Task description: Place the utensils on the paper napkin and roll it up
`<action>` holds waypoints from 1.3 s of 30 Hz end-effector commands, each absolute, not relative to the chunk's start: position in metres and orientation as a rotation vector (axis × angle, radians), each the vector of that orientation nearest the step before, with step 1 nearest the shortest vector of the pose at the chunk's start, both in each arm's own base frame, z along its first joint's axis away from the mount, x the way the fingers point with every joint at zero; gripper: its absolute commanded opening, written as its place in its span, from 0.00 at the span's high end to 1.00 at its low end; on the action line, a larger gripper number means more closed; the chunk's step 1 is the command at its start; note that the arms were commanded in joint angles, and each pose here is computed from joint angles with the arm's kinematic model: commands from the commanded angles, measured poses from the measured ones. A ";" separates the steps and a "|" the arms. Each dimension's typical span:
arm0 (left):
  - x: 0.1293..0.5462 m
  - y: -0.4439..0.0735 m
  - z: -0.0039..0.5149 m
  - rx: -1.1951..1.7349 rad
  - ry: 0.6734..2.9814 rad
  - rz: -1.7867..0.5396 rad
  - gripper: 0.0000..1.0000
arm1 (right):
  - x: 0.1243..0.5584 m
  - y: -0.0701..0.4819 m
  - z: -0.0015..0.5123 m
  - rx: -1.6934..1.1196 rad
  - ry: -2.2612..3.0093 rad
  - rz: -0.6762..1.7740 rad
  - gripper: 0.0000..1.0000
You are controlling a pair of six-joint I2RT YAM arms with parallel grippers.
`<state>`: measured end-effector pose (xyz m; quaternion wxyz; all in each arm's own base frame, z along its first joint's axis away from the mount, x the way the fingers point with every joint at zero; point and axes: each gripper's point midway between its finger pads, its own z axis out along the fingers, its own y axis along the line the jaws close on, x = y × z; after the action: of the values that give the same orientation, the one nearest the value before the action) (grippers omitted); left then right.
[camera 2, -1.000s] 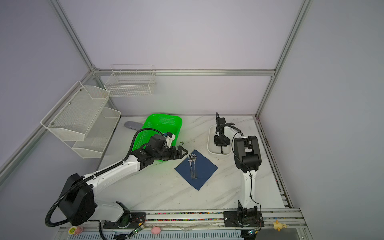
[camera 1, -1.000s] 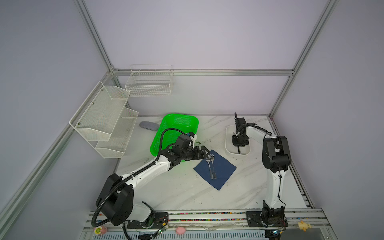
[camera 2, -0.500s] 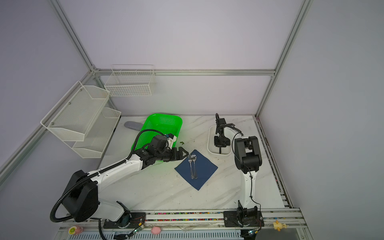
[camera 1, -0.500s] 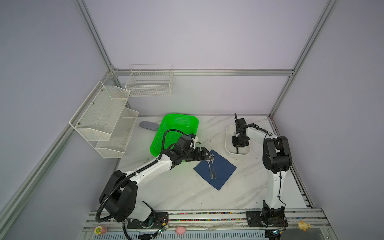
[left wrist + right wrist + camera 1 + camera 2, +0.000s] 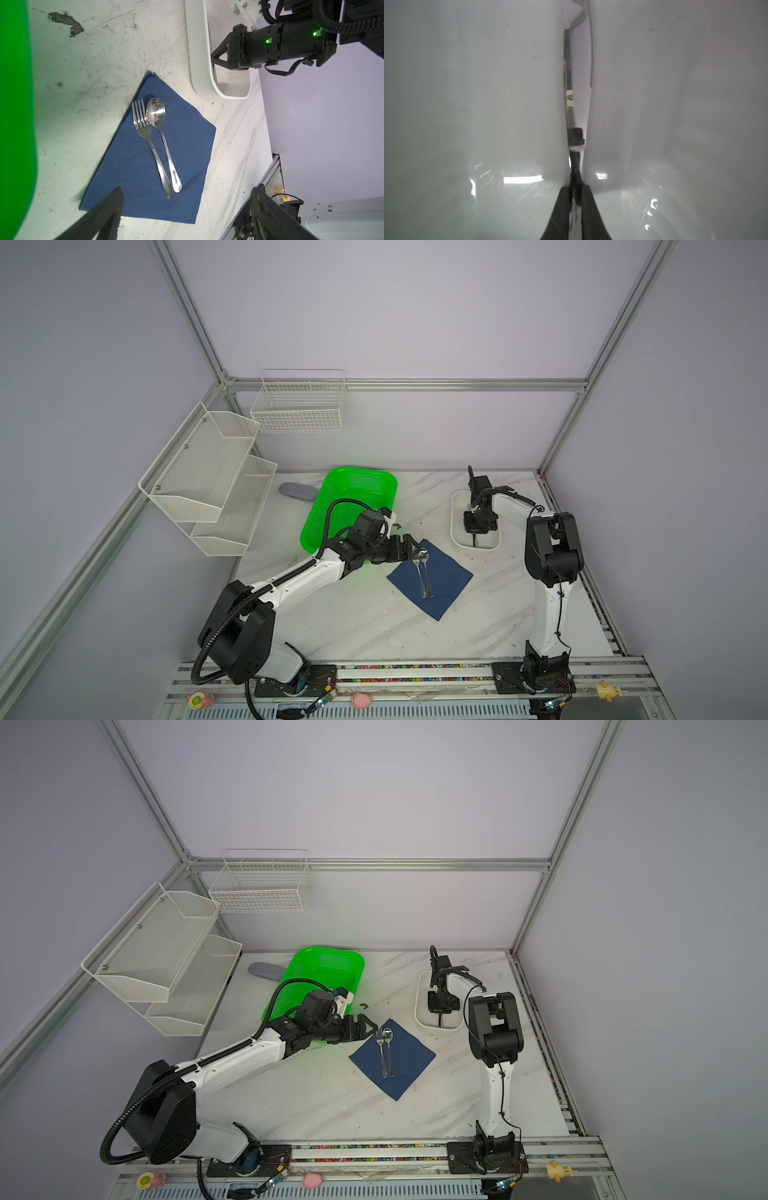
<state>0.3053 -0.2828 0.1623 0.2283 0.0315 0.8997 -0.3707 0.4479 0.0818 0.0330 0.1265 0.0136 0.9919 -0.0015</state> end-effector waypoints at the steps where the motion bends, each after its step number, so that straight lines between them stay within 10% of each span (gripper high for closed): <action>1: 0.308 -0.285 0.187 0.133 2.401 -1.058 0.06 | 0.456 0.083 0.069 0.019 2.774 0.018 0.88; 23: 0.307 -0.283 0.182 0.127 2.420 -1.045 0.06 | 0.443 0.086 0.010 0.183 2.928 0.239 0.76; 39: 0.306 -0.282 0.180 0.126 2.428 -1.036 0.06 | 0.449 0.091 0.011 0.167 2.835 0.368 0.95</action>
<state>0.3038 -0.2822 0.1607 0.2241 0.0311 0.9015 -0.3690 0.4607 0.0884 0.0283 0.1540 0.0605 0.9790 0.1192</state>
